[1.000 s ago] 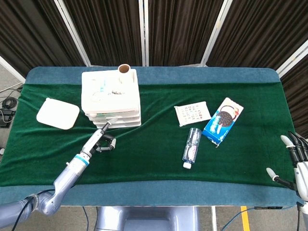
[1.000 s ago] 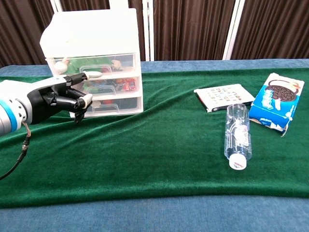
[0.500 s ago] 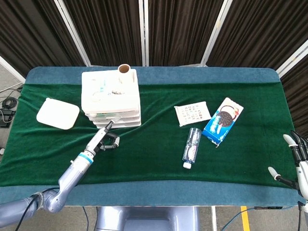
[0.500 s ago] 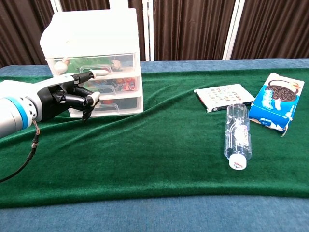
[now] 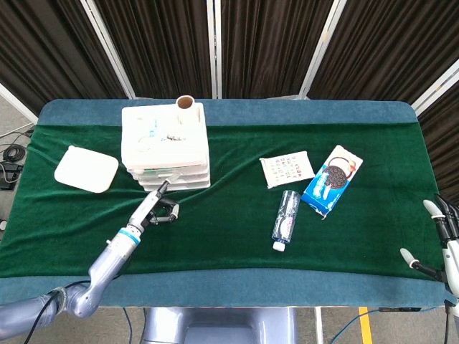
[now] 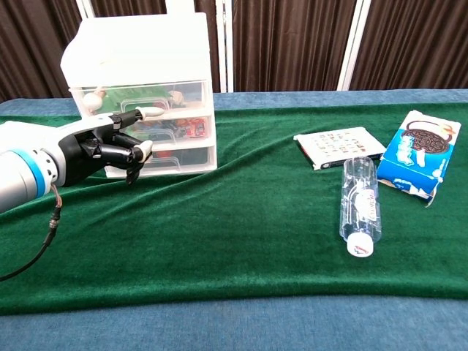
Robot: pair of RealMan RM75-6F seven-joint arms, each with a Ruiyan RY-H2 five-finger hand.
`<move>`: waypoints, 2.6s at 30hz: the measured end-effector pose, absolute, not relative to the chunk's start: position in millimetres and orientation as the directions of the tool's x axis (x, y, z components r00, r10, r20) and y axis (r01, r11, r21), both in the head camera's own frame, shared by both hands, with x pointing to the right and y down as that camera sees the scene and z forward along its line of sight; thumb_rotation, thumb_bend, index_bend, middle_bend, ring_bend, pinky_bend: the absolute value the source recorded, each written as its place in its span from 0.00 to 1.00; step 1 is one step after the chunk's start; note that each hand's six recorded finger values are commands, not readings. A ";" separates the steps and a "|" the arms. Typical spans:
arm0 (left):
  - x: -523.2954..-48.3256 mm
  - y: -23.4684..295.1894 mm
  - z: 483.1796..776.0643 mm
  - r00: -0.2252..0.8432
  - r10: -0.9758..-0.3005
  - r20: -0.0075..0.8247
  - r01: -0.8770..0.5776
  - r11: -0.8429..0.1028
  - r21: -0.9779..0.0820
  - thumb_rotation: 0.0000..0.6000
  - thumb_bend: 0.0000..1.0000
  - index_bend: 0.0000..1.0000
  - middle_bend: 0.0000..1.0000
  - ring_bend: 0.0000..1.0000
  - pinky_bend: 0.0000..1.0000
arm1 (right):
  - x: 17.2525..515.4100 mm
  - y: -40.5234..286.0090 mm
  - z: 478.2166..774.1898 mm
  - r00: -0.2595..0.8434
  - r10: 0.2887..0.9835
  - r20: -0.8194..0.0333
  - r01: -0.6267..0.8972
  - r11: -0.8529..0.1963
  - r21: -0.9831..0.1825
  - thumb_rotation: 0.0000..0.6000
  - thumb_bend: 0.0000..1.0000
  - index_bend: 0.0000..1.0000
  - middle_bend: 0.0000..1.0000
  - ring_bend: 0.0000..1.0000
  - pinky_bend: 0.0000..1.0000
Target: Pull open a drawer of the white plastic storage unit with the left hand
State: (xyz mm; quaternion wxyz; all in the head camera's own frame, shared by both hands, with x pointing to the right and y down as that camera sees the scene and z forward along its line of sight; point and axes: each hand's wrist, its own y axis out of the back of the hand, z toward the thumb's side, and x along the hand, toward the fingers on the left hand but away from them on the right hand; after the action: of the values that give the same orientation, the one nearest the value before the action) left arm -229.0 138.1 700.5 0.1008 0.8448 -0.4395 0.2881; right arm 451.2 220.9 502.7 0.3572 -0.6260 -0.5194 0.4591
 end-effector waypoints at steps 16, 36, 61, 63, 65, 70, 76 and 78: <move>-223.4 130.3 698.0 0.458 -0.673 0.581 -0.796 -0.601 -0.069 1.00 0.64 0.03 0.81 0.71 0.67 | 450.7 220.9 504.3 0.041 0.977 -0.209 0.323 -0.211 -0.923 1.00 0.09 0.08 0.00 0.00 0.00; -228.7 142.2 690.7 0.485 -0.658 0.576 -0.788 -0.615 -0.038 1.00 0.64 0.10 0.81 0.71 0.67 | 448.6 221.8 503.6 0.045 0.977 -0.207 0.319 -0.210 -0.924 1.00 0.09 0.08 0.00 0.00 0.00; -251.4 163.4 689.0 0.482 -0.651 0.586 -0.764 -0.640 -0.083 1.00 0.61 0.10 0.68 0.60 0.53 | 446.6 222.8 503.2 0.049 0.978 -0.204 0.313 -0.209 -0.927 1.00 0.09 0.08 0.00 0.00 0.00; -253.9 167.6 687.5 0.488 -0.646 0.587 -0.748 -0.657 -0.100 1.00 0.61 0.10 0.60 0.50 0.47 | 446.9 222.6 503.2 0.048 0.978 -0.204 0.313 -0.208 -0.927 1.00 0.09 0.08 0.00 0.00 0.00; -256.7 174.6 685.8 0.499 -0.630 0.595 -0.720 -0.683 -0.120 1.00 0.61 0.11 0.52 0.43 0.42 | 447.2 222.5 503.0 0.046 0.978 -0.203 0.314 -0.207 -0.927 1.00 0.09 0.08 0.00 0.00 0.00; -261.7 187.7 678.1 0.515 -0.616 0.596 -0.649 -0.734 -0.198 1.00 0.61 0.23 0.36 0.24 0.37 | 447.3 222.7 502.6 0.047 0.978 -0.202 0.316 -0.207 -0.926 1.00 0.09 0.08 0.00 0.00 0.00; -263.7 202.0 656.5 0.519 -0.644 0.562 -0.547 -0.756 -0.360 1.00 0.61 0.20 0.30 0.19 0.34 | 445.9 223.2 502.2 0.051 0.978 -0.201 0.315 -0.207 -0.926 1.00 0.09 0.08 0.00 0.00 0.00; -263.2 205.4 648.4 0.518 -0.659 0.545 -0.517 -0.749 -0.413 1.00 0.61 0.18 0.29 0.18 0.33 | 445.3 223.4 502.0 0.052 0.978 -0.200 0.314 -0.207 -0.927 1.00 0.09 0.08 0.00 0.00 0.00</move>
State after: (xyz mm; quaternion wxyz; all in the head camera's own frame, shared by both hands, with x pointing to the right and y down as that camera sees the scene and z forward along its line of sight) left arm -263.2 205.4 648.4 -0.0999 0.8656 -0.3398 0.3540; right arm 445.3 223.4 502.0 0.3631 -0.6279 -0.5147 0.4572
